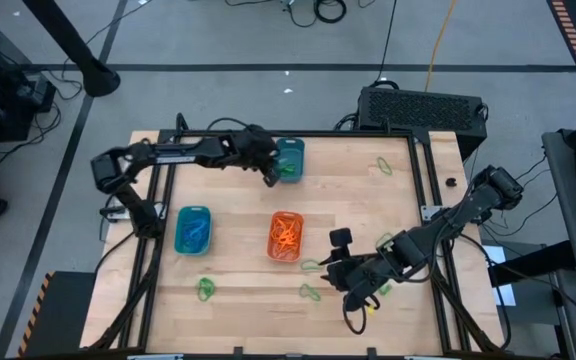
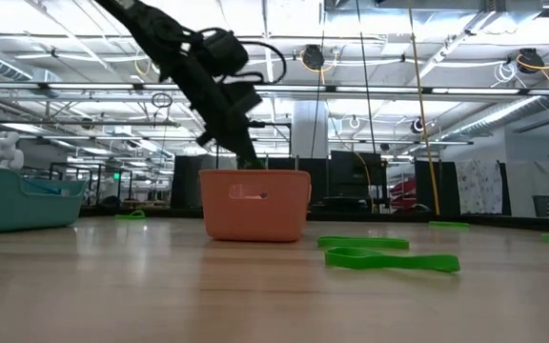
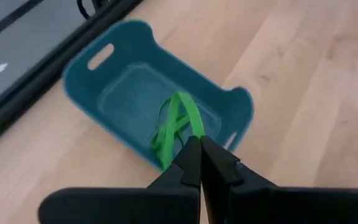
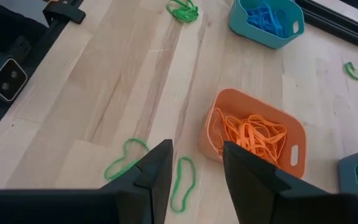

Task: Sort rubber bands into baskets
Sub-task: Put the green rubber band into the blue bin

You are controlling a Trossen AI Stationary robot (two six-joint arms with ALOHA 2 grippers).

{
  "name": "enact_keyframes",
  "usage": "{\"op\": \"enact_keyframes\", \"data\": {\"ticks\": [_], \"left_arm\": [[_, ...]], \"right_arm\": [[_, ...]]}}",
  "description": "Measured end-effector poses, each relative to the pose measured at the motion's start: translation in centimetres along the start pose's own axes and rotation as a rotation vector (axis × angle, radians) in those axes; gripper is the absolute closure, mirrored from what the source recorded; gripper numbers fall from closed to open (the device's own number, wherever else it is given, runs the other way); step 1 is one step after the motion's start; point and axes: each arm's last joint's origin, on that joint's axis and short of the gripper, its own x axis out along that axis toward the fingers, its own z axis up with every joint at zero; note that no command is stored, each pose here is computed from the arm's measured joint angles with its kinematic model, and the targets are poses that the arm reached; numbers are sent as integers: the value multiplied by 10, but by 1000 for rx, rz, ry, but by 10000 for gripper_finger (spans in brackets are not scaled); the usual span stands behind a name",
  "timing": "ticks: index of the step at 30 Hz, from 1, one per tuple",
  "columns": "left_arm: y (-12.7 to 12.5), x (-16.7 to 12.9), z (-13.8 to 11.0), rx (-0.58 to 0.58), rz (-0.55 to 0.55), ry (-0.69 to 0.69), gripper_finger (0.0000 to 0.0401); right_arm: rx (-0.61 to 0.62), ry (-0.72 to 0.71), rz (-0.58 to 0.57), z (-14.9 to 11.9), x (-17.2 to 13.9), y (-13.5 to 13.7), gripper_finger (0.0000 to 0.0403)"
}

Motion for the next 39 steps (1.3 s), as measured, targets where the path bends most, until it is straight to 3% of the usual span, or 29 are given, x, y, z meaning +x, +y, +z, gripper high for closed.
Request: {"op": "enact_keyframes", "data": {"ticks": [8, 18, 28, 34, 39], "left_arm": [[1, 31, 7, -1, 2, -2, 398], [1, 36, 13, 0, 1, -46, 376], [1, 37, 9, -2, -9, -5, 307], [8, 18, 12, -16, 13, 13, 297], [11, -12, 8, 9, 41, 108, 296]], "right_arm": [[-1, 2, 0, 0, 0, 0, 269], [-3, 6, -1, -1, 0, 0, 269], [-1, 7, -2, -1, 0, -1, 269], [7, 9, -9, 0, 2, -4, 269], [8, 12, -10, 0, 2, -5, 269]]}}
